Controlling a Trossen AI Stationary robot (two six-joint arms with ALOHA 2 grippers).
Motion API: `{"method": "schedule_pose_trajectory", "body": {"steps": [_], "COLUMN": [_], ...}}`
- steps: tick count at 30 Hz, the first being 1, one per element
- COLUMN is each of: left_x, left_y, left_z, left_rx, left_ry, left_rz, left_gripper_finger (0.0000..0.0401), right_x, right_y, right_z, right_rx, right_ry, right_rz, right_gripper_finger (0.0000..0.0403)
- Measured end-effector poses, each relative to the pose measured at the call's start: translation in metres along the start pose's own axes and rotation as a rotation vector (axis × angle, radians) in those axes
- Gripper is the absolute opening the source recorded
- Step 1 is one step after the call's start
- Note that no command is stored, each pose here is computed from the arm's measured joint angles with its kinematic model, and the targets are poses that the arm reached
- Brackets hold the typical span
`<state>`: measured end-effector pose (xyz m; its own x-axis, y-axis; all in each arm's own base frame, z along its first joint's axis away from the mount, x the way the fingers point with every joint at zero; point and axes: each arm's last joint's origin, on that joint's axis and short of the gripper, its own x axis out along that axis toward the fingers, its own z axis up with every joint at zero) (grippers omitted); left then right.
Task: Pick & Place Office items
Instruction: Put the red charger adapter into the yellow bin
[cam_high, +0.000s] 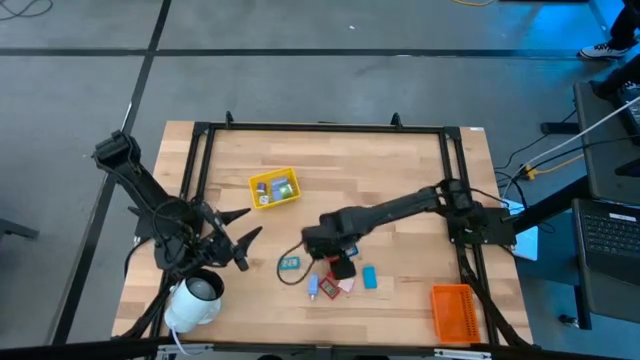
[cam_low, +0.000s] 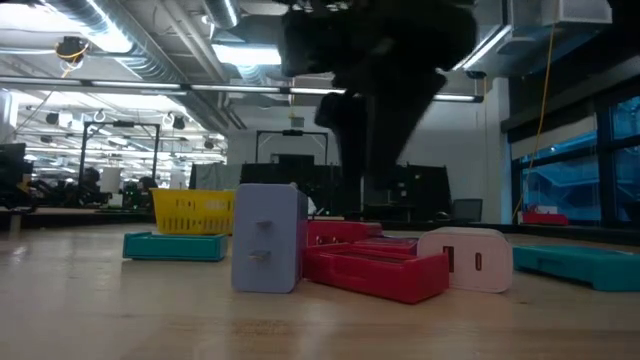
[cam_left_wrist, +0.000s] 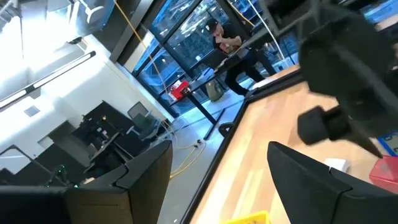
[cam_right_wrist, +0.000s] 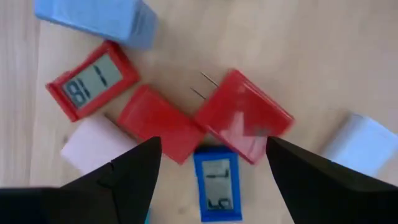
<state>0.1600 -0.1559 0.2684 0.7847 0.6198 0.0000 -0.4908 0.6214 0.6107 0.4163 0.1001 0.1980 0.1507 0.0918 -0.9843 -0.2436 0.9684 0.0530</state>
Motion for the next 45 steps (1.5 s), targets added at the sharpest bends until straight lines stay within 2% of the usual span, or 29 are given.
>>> {"method": "schedule_pose_trajectory", "body": {"steps": [3, 7, 11, 13, 15, 18, 20, 23, 27, 29, 31, 36, 42, 45], "left_x": [0.000, 0.001, 0.006, 0.008, 0.010, 0.012, 0.014, 0.014, 0.014, 0.013, 0.013, 0.013, 0.012, 0.012], "left_y": [-0.002, -0.003, -0.002, -0.001, 0.000, 0.001, 0.001, 0.001, 0.001, 0.001, 0.000, 0.000, 0.000, 0.000], "left_z": [0.000, 0.000, 0.001, 0.001, 0.001, 0.001, 0.001, 0.001, 0.001, 0.001, 0.001, 0.001, 0.001, 0.001], "left_rx": [-0.010, -0.019, -0.035, -0.040, -0.058, -0.068, -0.063, -0.062, -0.058, -0.057, -0.051, -0.049, -0.043, -0.043], "left_ry": [0.000, 0.004, 0.016, 0.021, 0.027, 0.033, 0.036, 0.037, 0.037, 0.035, 0.034, 0.033, 0.033, 0.033], "left_rz": [0.000, 0.005, 0.022, 0.029, 0.037, 0.045, 0.050, 0.051, 0.051, 0.047, 0.046, 0.045, 0.045, 0.045], "left_gripper_finger": [0.0261, 0.0261, 0.0261, 0.0261, 0.0261, 0.0261, 0.0261, 0.0261, 0.0261, 0.0261, 0.0261, 0.0261, 0.0261, 0.0261], "right_x": [-0.008, -0.017, -0.038, -0.040, -0.036, -0.021, -0.011, -0.010, -0.012, -0.008, -0.002, 0.003, 0.016, 0.026], "right_y": [0.003, 0.005, 0.004, 0.006, 0.007, 0.007, 0.004, 0.002, 0.004, 0.005, 0.005, 0.009, 0.017, 0.022], "right_z": [-0.009, -0.037, -0.057, -0.065, -0.075, -0.090, -0.097, -0.095, -0.086, -0.090, -0.091, -0.089, -0.091, -0.091], "right_rx": [0.055, 0.135, 0.201, 0.217, 0.258, 0.340, 0.382, 0.385, 0.201, 0.099, -0.027, -0.361, -0.610, -0.670], "right_ry": [-0.078, -0.206, -0.551, -0.718, -0.827, -0.900, -0.900, -0.941, -0.924, -0.824, -0.754, -0.764, -0.725, -0.695], "right_rz": [-0.010, -0.059, -0.055, 0.003, 0.070, 0.160, 0.174, 0.201, 0.228, 0.210, 0.162, 0.048, 0.009, -0.003], "right_gripper_finger": [0.0295, 0.0295, 0.0295, 0.0295, 0.0295, 0.0295, 0.0295, 0.0295, 0.0295, 0.0295, 0.0295, 0.0295, 0.0295, 0.0295]}}
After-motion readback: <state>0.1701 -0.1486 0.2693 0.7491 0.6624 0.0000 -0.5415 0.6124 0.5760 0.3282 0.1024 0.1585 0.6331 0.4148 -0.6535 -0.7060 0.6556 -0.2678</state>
